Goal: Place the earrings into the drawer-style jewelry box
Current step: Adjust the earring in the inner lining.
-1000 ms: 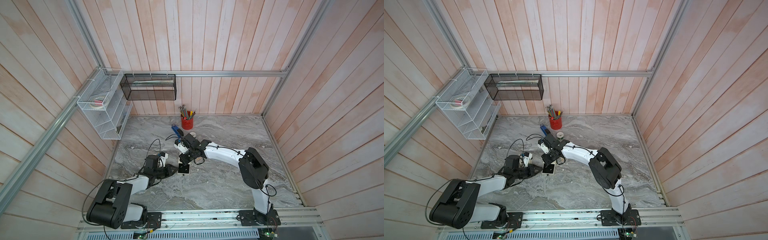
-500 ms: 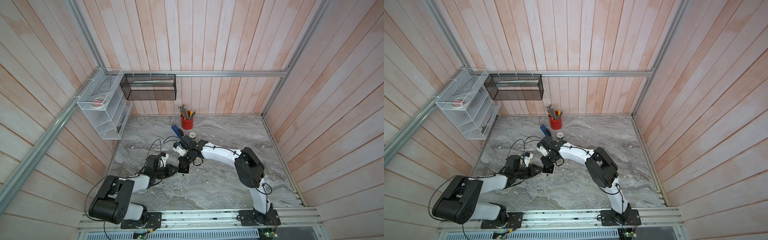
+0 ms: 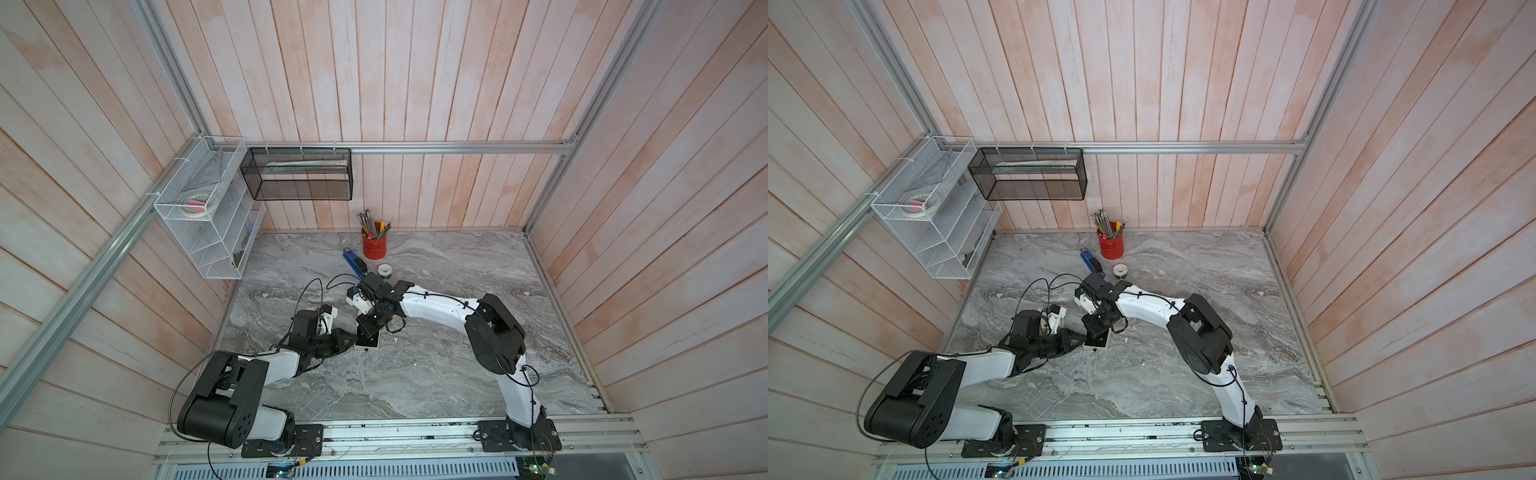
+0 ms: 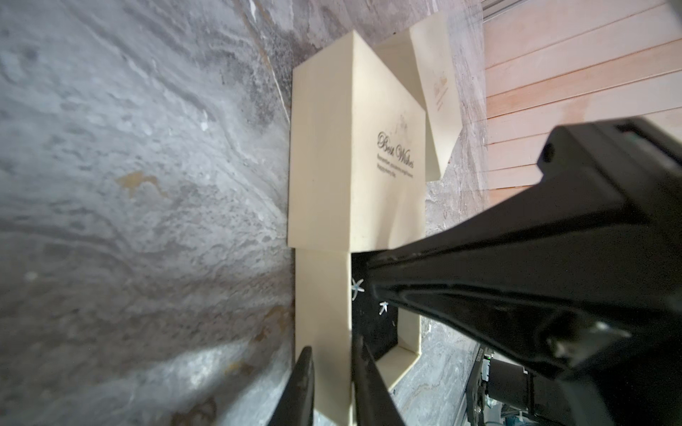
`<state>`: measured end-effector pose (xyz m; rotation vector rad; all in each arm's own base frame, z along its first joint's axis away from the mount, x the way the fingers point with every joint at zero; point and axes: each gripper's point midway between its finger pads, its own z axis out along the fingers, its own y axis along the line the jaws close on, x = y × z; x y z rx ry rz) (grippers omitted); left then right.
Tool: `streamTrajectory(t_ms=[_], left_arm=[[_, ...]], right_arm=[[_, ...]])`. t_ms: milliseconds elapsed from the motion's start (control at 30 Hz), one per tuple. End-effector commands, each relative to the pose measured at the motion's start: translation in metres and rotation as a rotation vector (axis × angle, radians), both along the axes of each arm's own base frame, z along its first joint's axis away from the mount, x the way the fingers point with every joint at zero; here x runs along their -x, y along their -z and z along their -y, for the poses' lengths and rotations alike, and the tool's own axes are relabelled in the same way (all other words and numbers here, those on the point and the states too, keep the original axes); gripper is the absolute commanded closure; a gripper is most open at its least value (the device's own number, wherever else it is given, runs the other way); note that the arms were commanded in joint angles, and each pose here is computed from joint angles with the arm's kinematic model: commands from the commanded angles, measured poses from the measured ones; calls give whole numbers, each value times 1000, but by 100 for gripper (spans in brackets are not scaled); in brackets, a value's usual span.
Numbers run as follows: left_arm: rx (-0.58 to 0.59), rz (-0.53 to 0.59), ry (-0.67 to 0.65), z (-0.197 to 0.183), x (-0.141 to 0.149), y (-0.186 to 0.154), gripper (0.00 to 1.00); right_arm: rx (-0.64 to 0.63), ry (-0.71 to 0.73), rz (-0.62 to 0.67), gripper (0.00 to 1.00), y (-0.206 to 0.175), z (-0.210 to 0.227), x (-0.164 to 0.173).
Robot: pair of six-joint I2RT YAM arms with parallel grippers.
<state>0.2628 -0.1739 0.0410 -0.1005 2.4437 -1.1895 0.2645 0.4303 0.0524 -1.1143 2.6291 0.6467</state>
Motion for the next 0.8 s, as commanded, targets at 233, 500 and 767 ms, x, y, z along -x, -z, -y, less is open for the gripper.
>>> streamTrajectory(t_ms=[233, 500, 767], left_arm=[[7, 15, 11, 3, -2, -2, 78], [8, 16, 12, 3, -3, -2, 78], [-26, 83, -31, -3, -15, -22, 71]], right_arm=[[39, -18, -29, 100, 17, 1, 6], [46, -23, -31, 100, 17, 2, 7], [-76, 16, 134, 99, -38, -7, -15]])
